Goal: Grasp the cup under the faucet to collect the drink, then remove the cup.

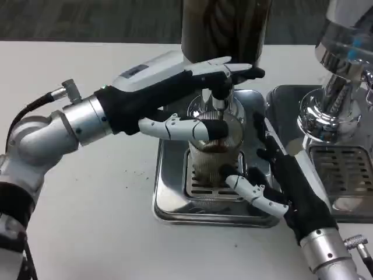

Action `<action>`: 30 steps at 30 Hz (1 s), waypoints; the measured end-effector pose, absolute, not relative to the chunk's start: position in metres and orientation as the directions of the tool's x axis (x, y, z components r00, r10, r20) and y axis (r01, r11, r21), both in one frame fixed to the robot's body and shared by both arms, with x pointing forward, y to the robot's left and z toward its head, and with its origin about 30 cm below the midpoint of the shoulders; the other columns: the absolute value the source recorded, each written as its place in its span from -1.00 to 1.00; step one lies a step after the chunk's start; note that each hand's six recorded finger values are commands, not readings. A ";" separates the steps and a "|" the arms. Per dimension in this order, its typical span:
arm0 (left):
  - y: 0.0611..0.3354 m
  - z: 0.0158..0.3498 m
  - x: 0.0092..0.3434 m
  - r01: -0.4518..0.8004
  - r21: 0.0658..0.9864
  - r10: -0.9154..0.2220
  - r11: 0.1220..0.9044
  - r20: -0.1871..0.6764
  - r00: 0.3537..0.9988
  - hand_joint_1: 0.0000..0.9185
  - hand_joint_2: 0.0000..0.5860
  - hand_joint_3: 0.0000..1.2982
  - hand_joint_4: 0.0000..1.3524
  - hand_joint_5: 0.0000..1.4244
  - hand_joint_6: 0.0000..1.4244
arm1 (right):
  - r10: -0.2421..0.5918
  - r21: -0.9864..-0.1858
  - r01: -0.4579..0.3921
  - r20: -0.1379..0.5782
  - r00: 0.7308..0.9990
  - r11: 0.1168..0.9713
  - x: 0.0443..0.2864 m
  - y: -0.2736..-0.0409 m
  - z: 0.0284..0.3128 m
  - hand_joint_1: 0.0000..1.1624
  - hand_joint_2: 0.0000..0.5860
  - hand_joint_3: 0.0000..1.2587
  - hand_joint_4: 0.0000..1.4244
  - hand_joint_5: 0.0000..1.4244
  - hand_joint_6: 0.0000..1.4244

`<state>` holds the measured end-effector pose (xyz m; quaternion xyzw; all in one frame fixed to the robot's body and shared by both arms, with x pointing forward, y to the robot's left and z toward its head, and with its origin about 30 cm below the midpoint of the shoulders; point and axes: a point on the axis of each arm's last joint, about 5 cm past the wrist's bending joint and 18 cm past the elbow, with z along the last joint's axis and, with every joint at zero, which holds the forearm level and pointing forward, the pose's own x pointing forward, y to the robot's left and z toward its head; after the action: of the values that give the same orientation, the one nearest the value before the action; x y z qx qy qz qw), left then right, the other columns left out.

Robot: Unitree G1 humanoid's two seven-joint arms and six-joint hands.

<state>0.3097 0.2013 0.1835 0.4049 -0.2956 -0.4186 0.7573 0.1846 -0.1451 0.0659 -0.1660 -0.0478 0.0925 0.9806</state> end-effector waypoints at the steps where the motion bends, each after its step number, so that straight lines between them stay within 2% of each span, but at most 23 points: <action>1: 0.201 0.183 0.310 0.395 0.861 -0.873 0.322 0.109 0.475 -1.00 -0.52 -0.79 -0.95 -0.96 -1.00 | 0.201 -0.334 -0.168 0.064 0.978 0.927 0.186 -0.145 0.066 0.02 -0.21 -1.00 -1.00 -1.00 -0.89; 14: 0.202 0.182 0.309 0.392 0.858 -0.869 0.331 0.116 0.480 -1.00 -0.52 -0.79 -0.95 -0.96 -1.00 | 0.219 -0.324 -0.186 0.068 0.973 0.928 0.197 -0.144 0.069 0.01 -0.21 -1.00 -1.00 -1.00 -0.88; 30: 0.205 0.184 0.310 0.404 0.836 -0.855 0.371 0.138 0.500 -1.00 -0.51 -0.79 -0.95 -0.96 -0.99 | 0.220 -0.318 -0.192 0.056 0.974 0.928 0.198 -0.143 0.067 0.01 -0.18 -1.00 -1.00 -1.00 -0.87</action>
<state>0.3102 0.2050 0.1837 0.3864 -0.2916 -0.4062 0.7750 0.1981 -0.1428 0.0667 -0.1573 -0.0455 0.1050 0.9809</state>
